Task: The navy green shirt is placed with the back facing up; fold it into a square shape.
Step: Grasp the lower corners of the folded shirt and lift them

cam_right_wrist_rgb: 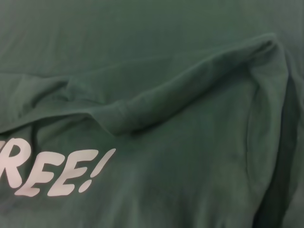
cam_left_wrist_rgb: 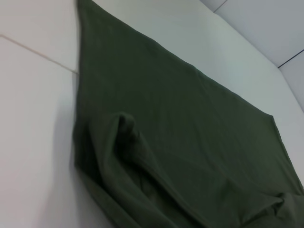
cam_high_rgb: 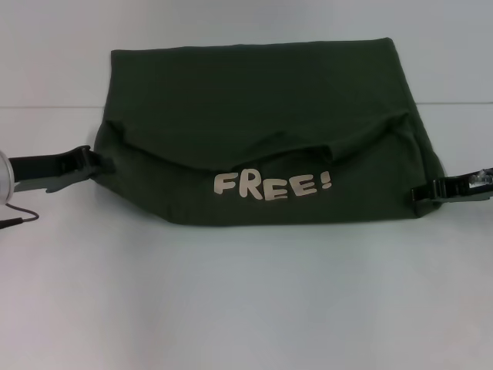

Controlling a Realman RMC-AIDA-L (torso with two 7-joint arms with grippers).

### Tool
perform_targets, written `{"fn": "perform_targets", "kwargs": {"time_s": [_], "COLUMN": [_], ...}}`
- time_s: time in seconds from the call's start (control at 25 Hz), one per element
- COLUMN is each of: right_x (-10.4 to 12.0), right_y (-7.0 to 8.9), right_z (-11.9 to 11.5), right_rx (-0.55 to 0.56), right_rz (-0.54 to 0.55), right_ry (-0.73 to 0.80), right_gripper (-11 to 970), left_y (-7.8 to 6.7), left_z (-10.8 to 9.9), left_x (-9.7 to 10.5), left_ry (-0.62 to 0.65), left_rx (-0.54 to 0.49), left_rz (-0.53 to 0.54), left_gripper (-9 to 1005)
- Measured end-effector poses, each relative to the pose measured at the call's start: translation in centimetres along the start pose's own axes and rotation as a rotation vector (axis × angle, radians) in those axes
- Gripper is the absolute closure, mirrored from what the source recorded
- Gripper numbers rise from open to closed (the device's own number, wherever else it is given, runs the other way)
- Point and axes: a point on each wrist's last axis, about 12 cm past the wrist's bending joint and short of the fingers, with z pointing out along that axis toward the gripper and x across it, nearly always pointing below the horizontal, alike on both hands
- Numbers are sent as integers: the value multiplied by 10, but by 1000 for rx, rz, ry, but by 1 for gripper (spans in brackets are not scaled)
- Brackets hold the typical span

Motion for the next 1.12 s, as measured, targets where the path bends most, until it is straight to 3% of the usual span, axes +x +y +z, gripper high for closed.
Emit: {"fn": "perform_targets", "kwargs": {"time_s": [0.48,0.8,1.12], "right_x": [0,-1,13], "right_y": [-4,-8,-2], "right_z": [-5,-21,-40], "right_rx": [-4,-29,-126], "right_rz": [21,21,-16], "right_ry": [-5,-7,108], "right_gripper": [854,925,924], "left_y": [1,2,-7], "left_z": [-1,-8,-29], "left_x": [1,4,15], "left_ry": [-1,55,264], "left_rx": [-3,9,72], "left_rz": [0,20,93], "left_gripper": [983,983,983]}}
